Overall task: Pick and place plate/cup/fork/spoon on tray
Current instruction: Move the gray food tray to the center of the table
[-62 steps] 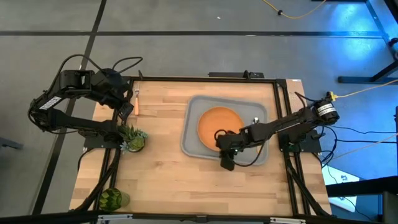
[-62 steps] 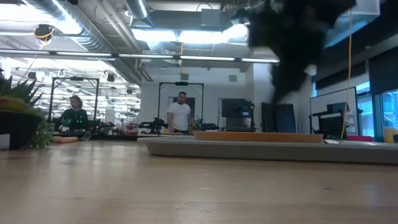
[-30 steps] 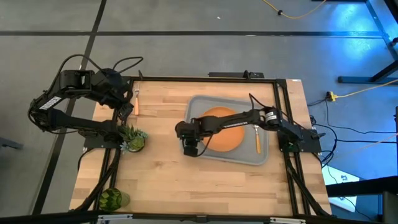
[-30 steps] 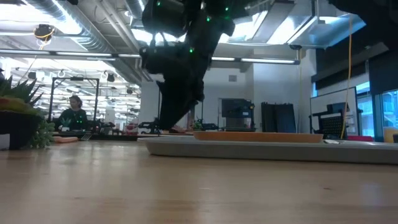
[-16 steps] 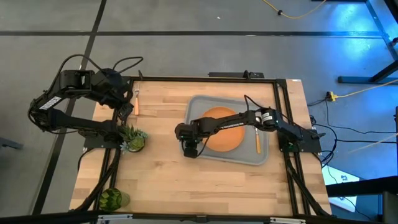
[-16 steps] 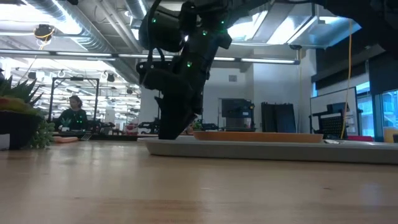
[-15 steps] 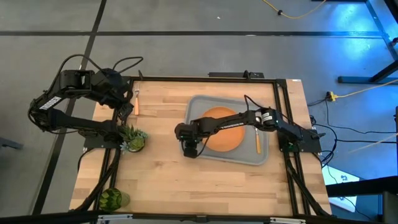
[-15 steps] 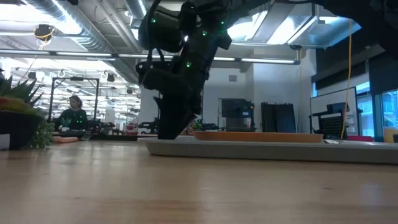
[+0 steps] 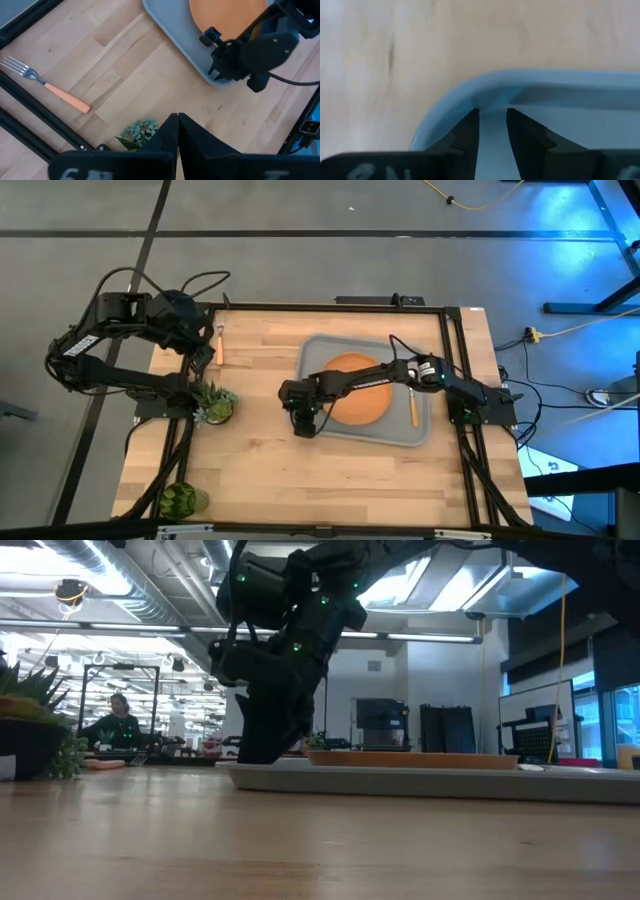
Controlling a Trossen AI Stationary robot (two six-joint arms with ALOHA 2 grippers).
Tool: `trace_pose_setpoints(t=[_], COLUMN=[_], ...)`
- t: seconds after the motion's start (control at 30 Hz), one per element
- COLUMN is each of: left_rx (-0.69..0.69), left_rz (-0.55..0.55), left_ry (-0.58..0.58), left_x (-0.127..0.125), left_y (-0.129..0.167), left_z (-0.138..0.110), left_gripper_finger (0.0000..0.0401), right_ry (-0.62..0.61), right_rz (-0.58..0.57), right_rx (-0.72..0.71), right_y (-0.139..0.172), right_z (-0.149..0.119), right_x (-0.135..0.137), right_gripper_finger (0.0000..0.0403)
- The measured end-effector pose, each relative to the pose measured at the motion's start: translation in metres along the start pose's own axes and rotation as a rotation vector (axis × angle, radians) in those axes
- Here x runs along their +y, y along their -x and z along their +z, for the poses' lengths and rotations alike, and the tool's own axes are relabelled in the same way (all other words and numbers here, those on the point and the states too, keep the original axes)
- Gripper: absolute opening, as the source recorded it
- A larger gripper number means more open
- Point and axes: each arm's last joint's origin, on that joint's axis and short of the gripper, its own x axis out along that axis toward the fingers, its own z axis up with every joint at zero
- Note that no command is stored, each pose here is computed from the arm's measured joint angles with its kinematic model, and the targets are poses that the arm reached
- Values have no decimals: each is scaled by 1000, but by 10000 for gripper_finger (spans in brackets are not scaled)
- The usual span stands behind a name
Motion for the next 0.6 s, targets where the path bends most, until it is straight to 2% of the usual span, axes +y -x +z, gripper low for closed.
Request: trace_pose_setpoints(t=[0.27,0.5,0.6], left_rx=[0,0,0], left_rz=[0,0,0], left_ry=[0,-11,-21], left_x=[0,0,0], left_y=[0,0,0], left_z=[0,0,0], left_gripper_finger=[0,0,0], right_ry=[86,141,155], right_rz=[104,124,93], right_rx=[-20,-19,-24], right_y=[-4,-6,-6], right_z=[-1,-5,-6], right_x=[25,47,50], right_gripper_finger=[106,106,106])
